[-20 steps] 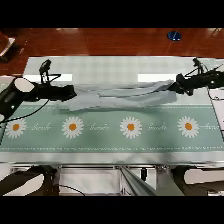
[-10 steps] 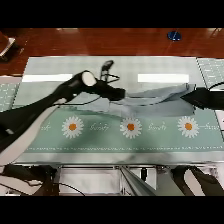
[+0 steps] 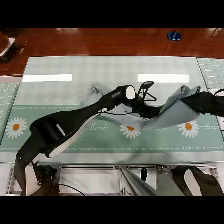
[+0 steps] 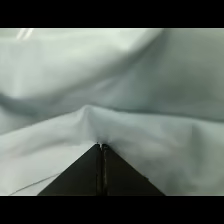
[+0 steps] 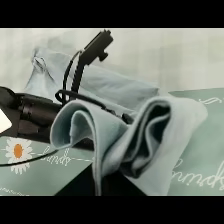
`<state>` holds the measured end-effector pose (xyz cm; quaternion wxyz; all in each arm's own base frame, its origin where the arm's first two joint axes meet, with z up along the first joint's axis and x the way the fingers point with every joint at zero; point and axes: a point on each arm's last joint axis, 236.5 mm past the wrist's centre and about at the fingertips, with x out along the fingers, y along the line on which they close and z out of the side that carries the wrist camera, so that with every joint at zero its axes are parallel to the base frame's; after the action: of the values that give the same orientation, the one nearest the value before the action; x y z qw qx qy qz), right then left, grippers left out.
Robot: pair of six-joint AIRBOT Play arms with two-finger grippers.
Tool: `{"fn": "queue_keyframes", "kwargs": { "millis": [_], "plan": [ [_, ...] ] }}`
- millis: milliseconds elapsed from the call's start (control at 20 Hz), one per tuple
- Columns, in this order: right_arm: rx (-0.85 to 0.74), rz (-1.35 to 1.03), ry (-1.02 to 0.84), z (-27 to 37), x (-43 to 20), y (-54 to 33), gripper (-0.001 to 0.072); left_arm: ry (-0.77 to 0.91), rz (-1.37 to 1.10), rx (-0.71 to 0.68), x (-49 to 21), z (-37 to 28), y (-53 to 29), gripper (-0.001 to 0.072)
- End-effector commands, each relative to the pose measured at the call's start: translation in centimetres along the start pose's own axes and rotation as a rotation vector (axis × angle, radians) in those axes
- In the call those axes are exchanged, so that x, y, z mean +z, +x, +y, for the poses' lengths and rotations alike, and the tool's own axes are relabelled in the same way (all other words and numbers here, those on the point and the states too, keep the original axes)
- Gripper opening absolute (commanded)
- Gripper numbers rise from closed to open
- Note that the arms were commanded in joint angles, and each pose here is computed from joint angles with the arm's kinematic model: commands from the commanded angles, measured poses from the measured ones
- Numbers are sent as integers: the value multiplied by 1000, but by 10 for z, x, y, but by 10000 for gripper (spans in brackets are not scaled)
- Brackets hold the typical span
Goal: Fold the shirts.
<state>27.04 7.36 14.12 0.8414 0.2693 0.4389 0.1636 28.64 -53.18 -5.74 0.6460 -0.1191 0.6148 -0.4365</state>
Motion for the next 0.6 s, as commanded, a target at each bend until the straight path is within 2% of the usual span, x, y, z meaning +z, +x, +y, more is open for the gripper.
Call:
{"fn": "queue_keyframes", "kwargs": {
  "millis": [0, 100, 150, 300, 350, 550],
  "plan": [
    [13, -7, 10, 4, 1, -1, 24, -12, -26, -39, 30, -1, -32, 21],
    [49, -26, 19, 12, 6, 0, 23, -64, -46, -3, 51, 35, -86, 21],
    [71, -28, 15, 18, 9, 3, 24, -78, -54, 58, 58, 62, -117, 21],
    [136, 38, -35, 44, 9, 30, 24, -114, -118, 333, 61, 145, -239, 21],
    [162, 60, -63, 58, 12, 44, 24, -128, -175, 387, 58, 158, -283, 21],
    [253, 131, -155, 123, 26, 112, 24, -120, -460, 462, 19, 155, -417, 19]
  ]
}}
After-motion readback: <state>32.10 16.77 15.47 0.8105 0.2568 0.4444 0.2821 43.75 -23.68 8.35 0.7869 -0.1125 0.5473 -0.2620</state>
